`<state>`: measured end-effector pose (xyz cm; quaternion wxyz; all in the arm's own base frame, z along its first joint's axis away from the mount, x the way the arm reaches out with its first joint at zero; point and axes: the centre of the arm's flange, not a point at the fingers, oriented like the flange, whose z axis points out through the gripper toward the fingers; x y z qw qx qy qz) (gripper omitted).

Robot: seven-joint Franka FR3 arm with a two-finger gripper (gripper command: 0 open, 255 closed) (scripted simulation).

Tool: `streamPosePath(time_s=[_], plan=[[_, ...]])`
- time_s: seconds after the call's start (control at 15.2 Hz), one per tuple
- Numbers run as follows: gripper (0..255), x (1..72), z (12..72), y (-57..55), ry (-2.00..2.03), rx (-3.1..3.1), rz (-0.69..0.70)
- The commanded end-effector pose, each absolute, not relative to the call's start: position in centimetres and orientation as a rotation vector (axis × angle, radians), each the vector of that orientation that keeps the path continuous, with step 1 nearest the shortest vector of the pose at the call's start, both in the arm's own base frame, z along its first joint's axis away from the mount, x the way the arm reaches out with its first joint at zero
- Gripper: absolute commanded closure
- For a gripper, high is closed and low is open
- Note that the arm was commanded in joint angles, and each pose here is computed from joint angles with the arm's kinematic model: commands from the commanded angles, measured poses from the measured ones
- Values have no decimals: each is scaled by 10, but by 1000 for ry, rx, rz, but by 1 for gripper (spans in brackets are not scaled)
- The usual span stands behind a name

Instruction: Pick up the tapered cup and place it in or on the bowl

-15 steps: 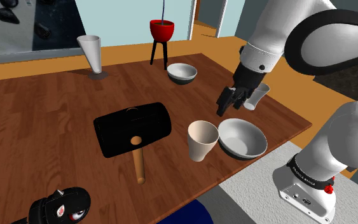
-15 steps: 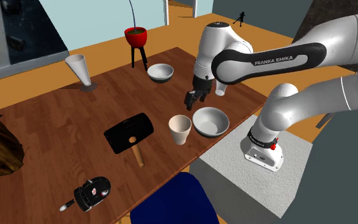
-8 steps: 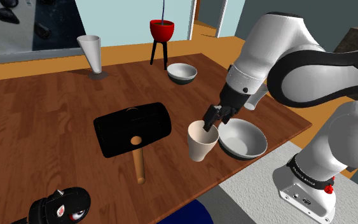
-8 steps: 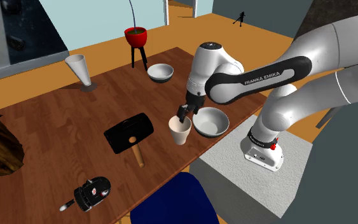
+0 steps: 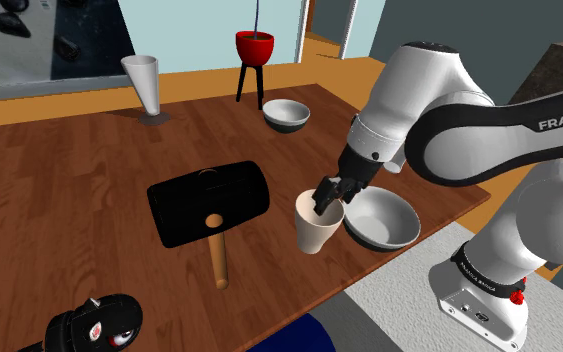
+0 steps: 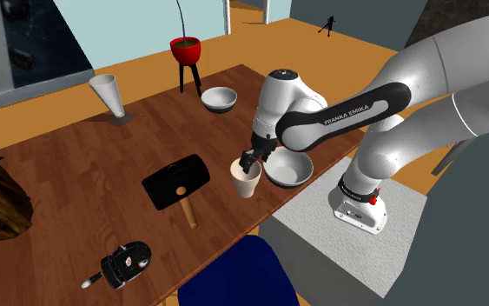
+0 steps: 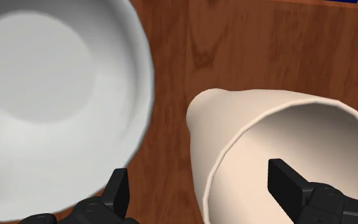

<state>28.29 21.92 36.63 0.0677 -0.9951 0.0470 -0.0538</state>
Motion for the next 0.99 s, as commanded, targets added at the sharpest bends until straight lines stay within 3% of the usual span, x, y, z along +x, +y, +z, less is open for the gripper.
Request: streamPosePath(time_s=[0.0, 0.2, 0.26, 0.92], plan=[[0, 283, 366, 219, 142, -2998, -162], [0, 283, 366, 219, 142, -2998, -162], [255, 283, 366, 219, 142, -2998, -162], [255, 283, 371, 219, 142, -2998, -162]])
